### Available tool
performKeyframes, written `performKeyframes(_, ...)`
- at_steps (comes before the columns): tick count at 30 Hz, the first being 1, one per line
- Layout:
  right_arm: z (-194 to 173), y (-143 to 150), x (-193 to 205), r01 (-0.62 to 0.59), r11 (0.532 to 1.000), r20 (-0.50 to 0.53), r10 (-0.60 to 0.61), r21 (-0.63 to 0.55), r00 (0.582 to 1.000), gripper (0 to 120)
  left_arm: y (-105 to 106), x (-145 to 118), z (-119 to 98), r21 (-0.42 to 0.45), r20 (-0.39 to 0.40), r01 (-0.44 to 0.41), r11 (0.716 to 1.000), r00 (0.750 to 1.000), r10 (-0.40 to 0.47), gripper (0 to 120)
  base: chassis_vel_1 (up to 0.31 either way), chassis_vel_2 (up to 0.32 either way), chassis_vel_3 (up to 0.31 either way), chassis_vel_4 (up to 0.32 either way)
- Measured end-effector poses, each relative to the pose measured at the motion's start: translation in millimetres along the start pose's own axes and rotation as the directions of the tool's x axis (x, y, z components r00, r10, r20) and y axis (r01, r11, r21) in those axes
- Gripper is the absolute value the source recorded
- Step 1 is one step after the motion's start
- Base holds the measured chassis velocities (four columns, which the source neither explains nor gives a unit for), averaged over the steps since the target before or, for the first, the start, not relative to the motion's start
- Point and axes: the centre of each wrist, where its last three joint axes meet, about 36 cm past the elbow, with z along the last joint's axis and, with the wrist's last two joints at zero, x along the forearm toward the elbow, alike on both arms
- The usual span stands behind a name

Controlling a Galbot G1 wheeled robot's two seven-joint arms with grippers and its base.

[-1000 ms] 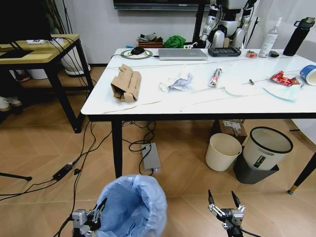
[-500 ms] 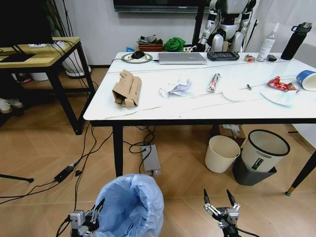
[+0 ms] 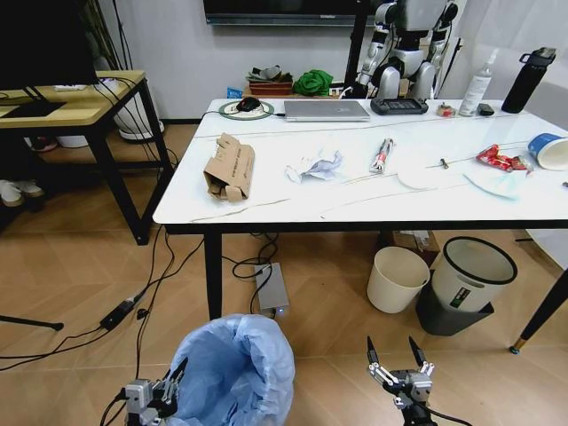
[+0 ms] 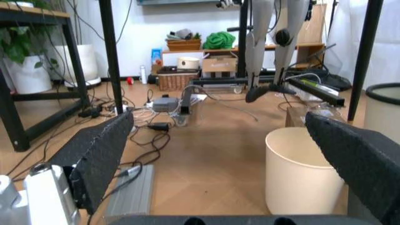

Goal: Pick up the trash bin and place the trash from the table into it.

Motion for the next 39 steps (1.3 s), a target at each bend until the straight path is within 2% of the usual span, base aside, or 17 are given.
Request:
performKeyframes(6,-5.0,8.2,-4.4,0.012,1.0,0.009,-0.012,-0.006,1.0,100,-1.1,-0.8,0.5,-0.006,-0.003,-0.008,1.0,1.0,0.008,0,0.0,0.0,0.0,0.0)
performKeyframes(23,-1.8,8.7,-0.2,0.013,1.0,-0.003,-0.013,-0.002,1.0,100,-7.1,-1.6,11.9,0.002,-0.021,-0.017,1.0,1.0,0.017,0,0.0,0.0,0.0,0.0)
performKeyframes(39,0.0,9.8,-1.4,0.014,1.0,0.0,-0.014,-0.007,1.0,100,-6.8,-0.7,13.5,0.002,-0.024,-0.011,1.0,1.0,0.011,0,0.0,0.0,0.0,0.0)
